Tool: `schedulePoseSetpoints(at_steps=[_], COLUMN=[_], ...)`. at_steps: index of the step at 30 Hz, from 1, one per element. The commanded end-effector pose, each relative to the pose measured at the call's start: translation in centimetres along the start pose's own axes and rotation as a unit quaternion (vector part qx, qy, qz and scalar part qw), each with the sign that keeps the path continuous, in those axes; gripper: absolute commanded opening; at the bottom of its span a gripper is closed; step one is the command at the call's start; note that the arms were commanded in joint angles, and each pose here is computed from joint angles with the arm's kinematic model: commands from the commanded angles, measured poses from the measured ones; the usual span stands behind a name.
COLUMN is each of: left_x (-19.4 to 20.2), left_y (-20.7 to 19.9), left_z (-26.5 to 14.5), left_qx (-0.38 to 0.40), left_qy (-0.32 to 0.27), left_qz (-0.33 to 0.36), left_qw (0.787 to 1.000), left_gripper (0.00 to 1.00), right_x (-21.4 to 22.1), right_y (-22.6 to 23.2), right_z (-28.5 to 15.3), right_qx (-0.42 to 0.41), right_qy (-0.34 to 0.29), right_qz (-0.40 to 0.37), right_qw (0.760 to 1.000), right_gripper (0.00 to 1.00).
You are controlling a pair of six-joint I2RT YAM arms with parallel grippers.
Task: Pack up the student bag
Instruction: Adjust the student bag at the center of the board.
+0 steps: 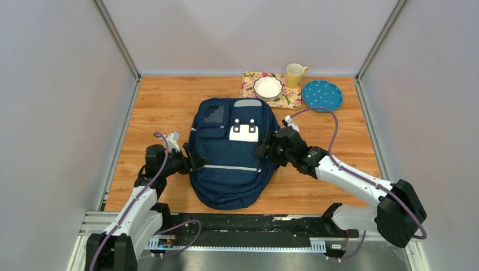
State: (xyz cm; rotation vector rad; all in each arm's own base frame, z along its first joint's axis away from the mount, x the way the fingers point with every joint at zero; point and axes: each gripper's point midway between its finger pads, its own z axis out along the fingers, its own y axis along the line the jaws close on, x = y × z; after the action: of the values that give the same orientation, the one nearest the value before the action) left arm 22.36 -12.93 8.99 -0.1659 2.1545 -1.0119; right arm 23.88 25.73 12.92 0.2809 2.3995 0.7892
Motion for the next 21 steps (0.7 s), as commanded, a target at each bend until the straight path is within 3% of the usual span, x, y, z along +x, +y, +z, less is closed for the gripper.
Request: schedulePoseSetpoints(at_steps=[1, 7, 12, 14, 15, 17, 18, 21], left_x=[0.4, 1.5, 0.7, 0.9, -0.2, -0.3, -1.5, -2.3], left_y=[-3.9, -4.8, -5.0, -4.0, -3.8, -2.3, -2.2, -1.5], left_z=[0.9, 2.4, 2.6, 2.2, 1.7, 0.7, 0.0, -1.5], left_qx=[0.074, 0.075, 0.064, 0.032, 0.011, -0.038, -0.054, -0.081], left_qy=[0.027, 0.060, 0.045, 0.050, 0.024, 0.016, -0.018, -0.055], left_qz=[0.036, 0.044, 0.063, 0.075, 0.088, 0.096, 0.109, 0.138], left_qw=[0.996, 0.994, 0.995, 0.995, 0.996, 0.995, 0.992, 0.986], left_gripper=[0.71, 0.69, 0.68, 0.74, 0.80, 0.80, 0.80, 0.80], right_x=[-0.6, -1.1, -2.2, -2.3, -2.6, -3.5, -3.7, -6.2], right_y=[-2.3, -4.5, -4.5, -3.8, -3.6, -3.4, -3.6, -4.2], right_z=[-0.2, -1.0, -1.9, -2.4, -2.9, -4.0, -4.7, -7.1], right_qx=[0.007, 0.019, 0.008, -0.007, -0.006, -0.007, -0.001, 0.021], right_qy=[-0.004, -0.023, -0.019, -0.013, -0.014, -0.036, -0.042, -0.111], right_qz=[0.005, 0.007, -0.007, -0.026, -0.042, -0.057, -0.071, -0.084], right_qw=[1.000, 1.000, 1.000, 1.000, 0.999, 0.998, 0.997, 0.990], right_gripper=[0.77, 0.77, 0.77, 0.77, 0.78, 0.78, 0.78, 0.79])
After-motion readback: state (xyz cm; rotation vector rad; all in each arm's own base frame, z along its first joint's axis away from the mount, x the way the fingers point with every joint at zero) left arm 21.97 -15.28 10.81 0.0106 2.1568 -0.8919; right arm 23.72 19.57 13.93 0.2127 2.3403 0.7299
